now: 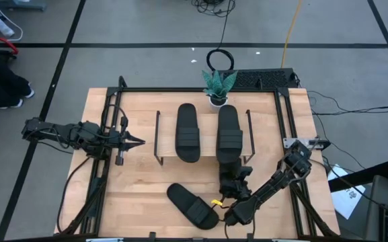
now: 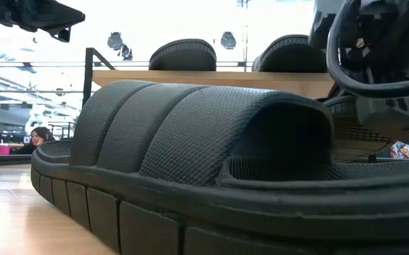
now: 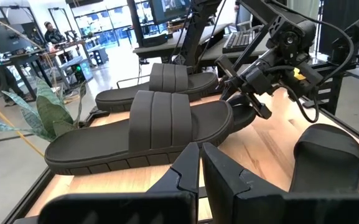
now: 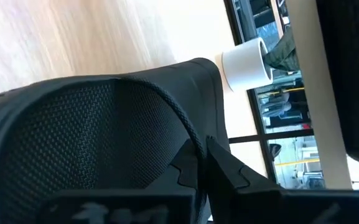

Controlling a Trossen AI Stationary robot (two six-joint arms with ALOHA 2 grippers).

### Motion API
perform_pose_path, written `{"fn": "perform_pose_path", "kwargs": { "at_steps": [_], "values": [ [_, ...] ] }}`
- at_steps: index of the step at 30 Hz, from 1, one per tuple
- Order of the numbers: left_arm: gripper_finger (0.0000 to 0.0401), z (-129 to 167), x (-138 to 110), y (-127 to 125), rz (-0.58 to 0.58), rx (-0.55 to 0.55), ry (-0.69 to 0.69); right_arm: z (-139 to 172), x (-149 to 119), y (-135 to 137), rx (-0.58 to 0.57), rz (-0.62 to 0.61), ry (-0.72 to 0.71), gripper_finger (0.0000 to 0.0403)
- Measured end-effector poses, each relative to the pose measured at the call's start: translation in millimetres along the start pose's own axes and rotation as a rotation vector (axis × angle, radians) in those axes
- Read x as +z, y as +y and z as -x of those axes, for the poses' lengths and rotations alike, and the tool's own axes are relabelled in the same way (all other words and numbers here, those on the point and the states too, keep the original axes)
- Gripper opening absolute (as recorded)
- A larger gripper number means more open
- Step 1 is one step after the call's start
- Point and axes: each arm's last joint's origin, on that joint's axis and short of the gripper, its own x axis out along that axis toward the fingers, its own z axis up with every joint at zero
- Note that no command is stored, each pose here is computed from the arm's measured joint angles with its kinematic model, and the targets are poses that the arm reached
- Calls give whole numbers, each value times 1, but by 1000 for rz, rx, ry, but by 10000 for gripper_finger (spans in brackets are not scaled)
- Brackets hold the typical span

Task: Pick and place slides into the shelf
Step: Put the black slide under the shelf

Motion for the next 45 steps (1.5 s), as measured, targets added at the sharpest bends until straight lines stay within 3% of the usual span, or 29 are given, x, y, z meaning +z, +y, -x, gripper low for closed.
{"fn": "perform_pose_path", "kwargs": {
  "at_steps": [10,16,34,45],
  "values": [
    [21,0,0,0,2,0,-1,-6,3,3,43,-90,82,4],
    [21,0,0,0,3,0,0,-5,3,7,91,-69,104,16],
    [21,0,0,0,16,0,0,-5,5,11,121,-114,98,154],
    [21,0,0,0,15,-1,3,-1,3,12,110,-59,49,208]
  ]
}}
